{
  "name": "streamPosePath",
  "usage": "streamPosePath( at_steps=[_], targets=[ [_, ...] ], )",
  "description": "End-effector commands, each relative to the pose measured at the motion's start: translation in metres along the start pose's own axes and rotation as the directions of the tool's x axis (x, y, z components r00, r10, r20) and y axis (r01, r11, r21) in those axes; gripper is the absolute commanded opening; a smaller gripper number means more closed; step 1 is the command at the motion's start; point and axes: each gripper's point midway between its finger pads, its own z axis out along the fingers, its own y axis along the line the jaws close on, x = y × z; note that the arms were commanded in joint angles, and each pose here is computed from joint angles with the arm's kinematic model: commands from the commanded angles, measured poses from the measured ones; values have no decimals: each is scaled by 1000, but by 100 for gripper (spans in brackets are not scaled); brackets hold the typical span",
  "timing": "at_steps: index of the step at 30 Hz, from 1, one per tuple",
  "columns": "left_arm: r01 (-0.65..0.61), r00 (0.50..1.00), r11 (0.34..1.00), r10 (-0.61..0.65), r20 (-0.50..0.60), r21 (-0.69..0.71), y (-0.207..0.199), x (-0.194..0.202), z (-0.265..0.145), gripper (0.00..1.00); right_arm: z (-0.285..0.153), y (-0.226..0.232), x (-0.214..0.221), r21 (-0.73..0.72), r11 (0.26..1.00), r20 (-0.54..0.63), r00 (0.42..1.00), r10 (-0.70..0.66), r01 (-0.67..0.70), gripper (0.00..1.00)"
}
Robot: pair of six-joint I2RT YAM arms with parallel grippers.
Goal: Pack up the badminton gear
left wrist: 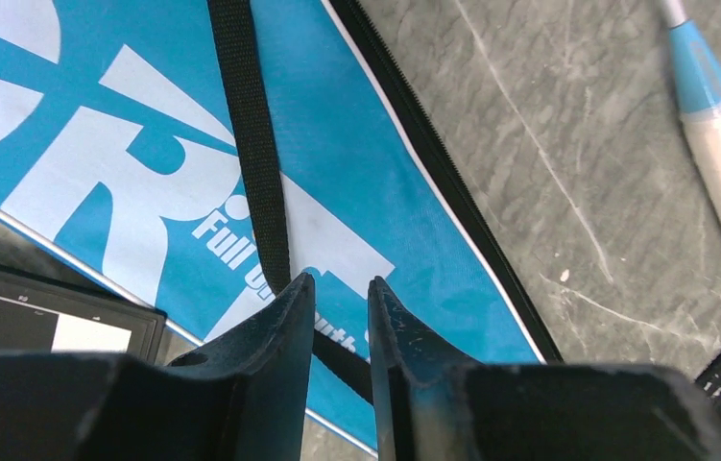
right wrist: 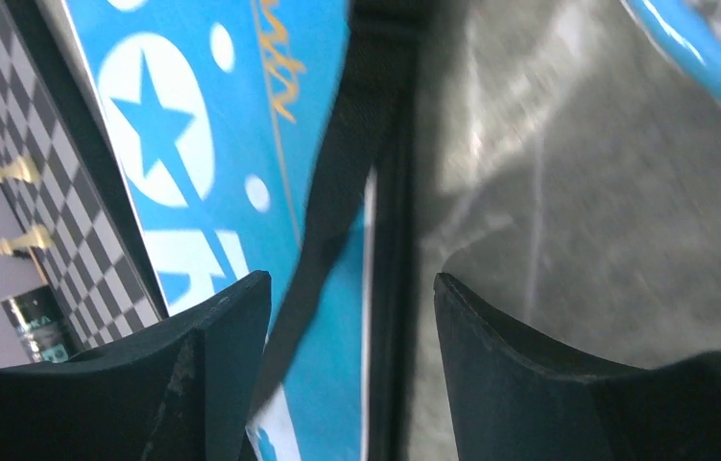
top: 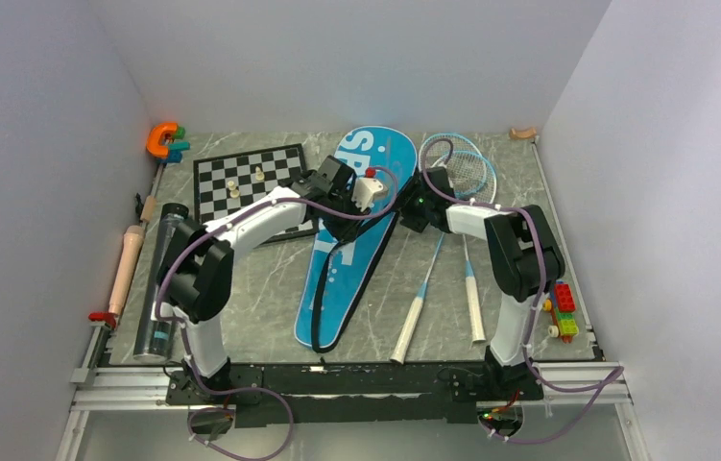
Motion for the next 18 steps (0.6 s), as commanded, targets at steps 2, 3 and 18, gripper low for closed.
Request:
streamPosePath(
  at_steps=[2, 3, 18],
  targets=[
    [-23, 997, 999, 21, 81, 25, -13, -20, -34, 32, 34, -2, -15, 44, 999, 35, 999, -9, 7, 64],
    [-25, 996, 999, 24, 80, 20, -12, -19, -35, 32, 37, -2, -16, 45, 999, 34, 999, -9, 7, 62],
    [-73, 994, 996, 68, 90, 54, -38, -17, -39, 46, -25, 48, -13, -43, 996, 120, 990, -73, 79, 0]
  ],
)
